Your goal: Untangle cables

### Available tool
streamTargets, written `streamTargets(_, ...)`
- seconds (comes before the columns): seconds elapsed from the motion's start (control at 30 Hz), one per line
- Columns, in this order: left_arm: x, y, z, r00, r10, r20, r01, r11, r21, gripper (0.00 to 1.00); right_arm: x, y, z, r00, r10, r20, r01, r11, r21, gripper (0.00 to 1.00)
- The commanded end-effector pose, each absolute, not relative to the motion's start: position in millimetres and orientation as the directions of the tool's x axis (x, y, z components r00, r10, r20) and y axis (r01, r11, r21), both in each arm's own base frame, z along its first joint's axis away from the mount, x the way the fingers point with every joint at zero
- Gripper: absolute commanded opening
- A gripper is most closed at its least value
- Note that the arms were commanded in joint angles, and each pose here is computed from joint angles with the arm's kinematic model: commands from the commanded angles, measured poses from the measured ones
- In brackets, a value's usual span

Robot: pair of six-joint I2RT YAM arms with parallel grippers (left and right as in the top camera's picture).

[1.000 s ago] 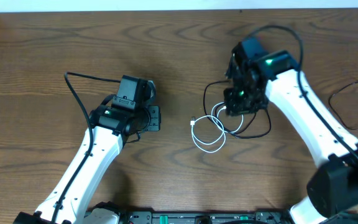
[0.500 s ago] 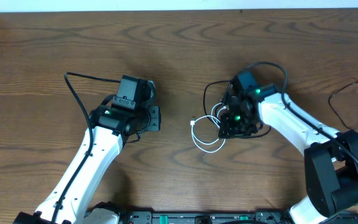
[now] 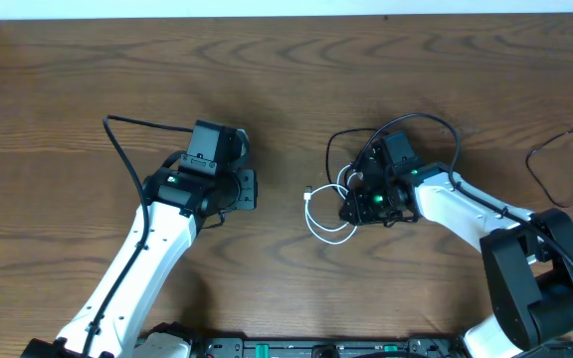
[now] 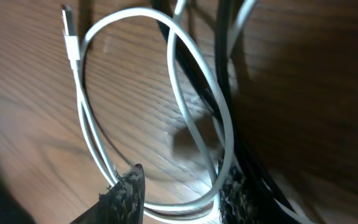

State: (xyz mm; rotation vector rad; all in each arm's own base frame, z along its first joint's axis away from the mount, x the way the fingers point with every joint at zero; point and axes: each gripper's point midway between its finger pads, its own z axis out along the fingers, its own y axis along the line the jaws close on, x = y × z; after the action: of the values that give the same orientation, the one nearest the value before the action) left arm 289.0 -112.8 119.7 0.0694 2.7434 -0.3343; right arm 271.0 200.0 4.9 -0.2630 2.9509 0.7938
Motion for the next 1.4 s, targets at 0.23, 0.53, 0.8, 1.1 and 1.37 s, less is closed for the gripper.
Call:
streamTargets(0.23,291.2,-111.4,122.9,-0.926,-0.010,-0.377,0.080,0.972,-0.222,0.39,268.8,199.7,-4.5,-0.999,0.023,-0.023,0.009,0.866,0.500,0.09)
streamTargets(0.53,291.2,-111.4,122.9,-0.926,-0.010,-0.377,0.080,0.972,-0.222,0.39,254.5,201.5,-14.0,-0.998,0.051,0.021,0.054,0.868,0.493,0.12)
streamTargets(0.8,291.1,-111.5,122.9,-0.926,-0.010,-0.377,0.080,0.972,-0.223,0.39,254.1,218.4,-18.3,-0.999,0.032,-0.043,0.004,0.849,0.528,0.18)
streamTargets(1.1,291.2,-111.4,122.9,-0.926,-0.010,-0.377,0.080,0.972,-0.222,0.39,260.6,229.9,-16.6,-0.994,0.039,-0.097,-0.020,0.839,0.544,0.01)
streamTargets(1.37,291.1,-111.4,122.9,-0.926,-0.010,-0.377,0.080,0.972,-0.222,0.39,294.0,268.1,38.1,-0.925,-0.089,-0.370,-0.328,0.678,0.658,0.01)
